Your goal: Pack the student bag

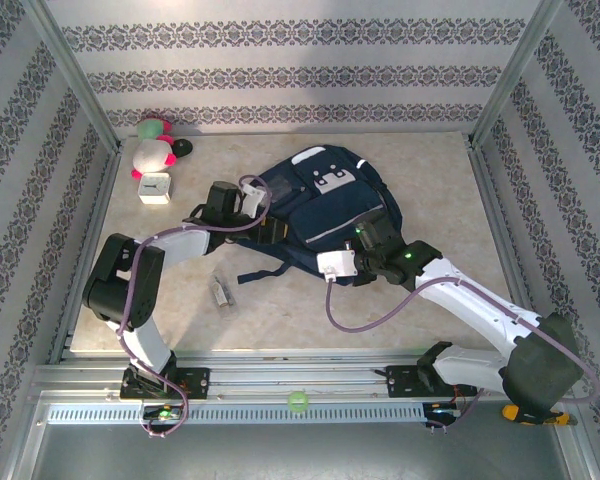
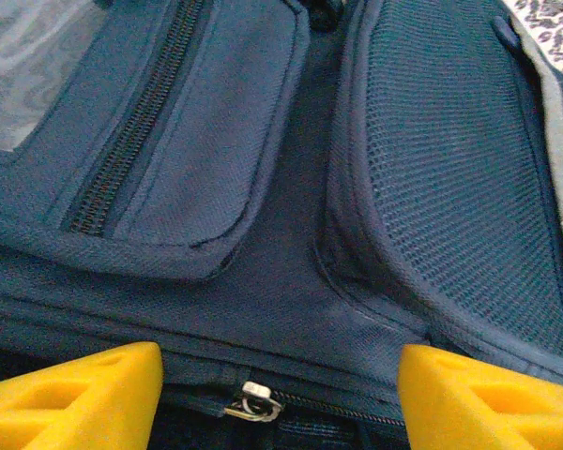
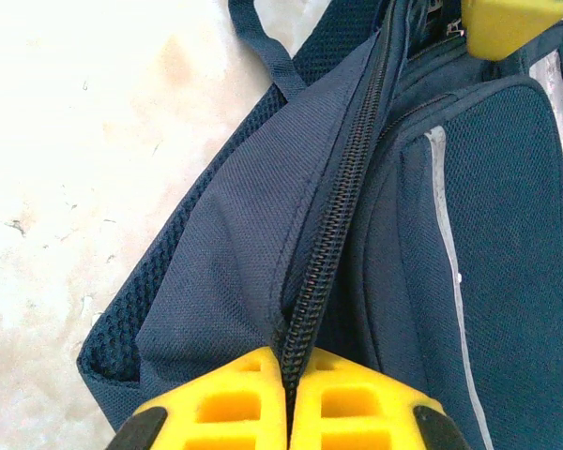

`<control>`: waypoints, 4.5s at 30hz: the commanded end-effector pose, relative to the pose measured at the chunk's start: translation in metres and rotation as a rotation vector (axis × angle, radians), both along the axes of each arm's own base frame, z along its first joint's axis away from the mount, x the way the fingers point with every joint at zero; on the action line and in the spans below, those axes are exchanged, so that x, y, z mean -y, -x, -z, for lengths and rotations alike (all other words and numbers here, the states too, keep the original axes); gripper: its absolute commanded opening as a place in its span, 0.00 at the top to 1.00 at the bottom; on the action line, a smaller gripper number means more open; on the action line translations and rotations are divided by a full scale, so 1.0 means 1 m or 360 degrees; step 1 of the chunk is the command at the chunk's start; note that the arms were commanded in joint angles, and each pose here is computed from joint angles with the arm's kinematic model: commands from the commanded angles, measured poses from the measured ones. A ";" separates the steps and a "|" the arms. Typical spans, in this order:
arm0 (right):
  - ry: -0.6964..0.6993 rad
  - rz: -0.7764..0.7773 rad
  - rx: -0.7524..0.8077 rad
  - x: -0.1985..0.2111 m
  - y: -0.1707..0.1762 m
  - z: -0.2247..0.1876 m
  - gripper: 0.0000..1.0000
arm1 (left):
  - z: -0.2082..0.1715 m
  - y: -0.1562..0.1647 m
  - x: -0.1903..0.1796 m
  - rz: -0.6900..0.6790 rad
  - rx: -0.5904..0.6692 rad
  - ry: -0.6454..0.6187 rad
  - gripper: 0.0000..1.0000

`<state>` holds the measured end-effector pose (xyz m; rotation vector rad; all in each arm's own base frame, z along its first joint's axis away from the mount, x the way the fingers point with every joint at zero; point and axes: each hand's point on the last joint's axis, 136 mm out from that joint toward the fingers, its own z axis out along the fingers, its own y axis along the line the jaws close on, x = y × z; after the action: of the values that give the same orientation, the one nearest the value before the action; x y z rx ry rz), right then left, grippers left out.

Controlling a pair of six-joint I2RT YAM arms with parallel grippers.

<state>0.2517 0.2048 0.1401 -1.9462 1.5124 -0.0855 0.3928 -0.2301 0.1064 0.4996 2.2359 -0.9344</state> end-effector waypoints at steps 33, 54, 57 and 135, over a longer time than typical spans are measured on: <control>-0.0405 0.0823 -0.0585 0.009 -0.009 -0.008 0.31 | 0.019 0.021 -0.025 0.0016 0.0129 -0.0370 0.30; -0.0441 0.0917 0.0234 0.001 -0.104 -0.004 0.75 | 0.041 0.019 -0.021 0.0030 0.0134 -0.0525 0.40; -0.0564 0.0879 0.0266 -0.007 -0.108 -0.027 0.79 | 0.040 0.016 -0.017 0.0051 0.0180 -0.0523 0.40; -0.0976 0.0975 0.0174 0.000 -0.135 -0.091 0.87 | 0.026 -0.031 0.009 0.0106 0.0260 -0.0362 0.45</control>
<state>0.3746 0.2021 0.2035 -1.0335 1.7999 -0.0133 0.4233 -0.2284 0.0800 0.6648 2.2280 -0.6370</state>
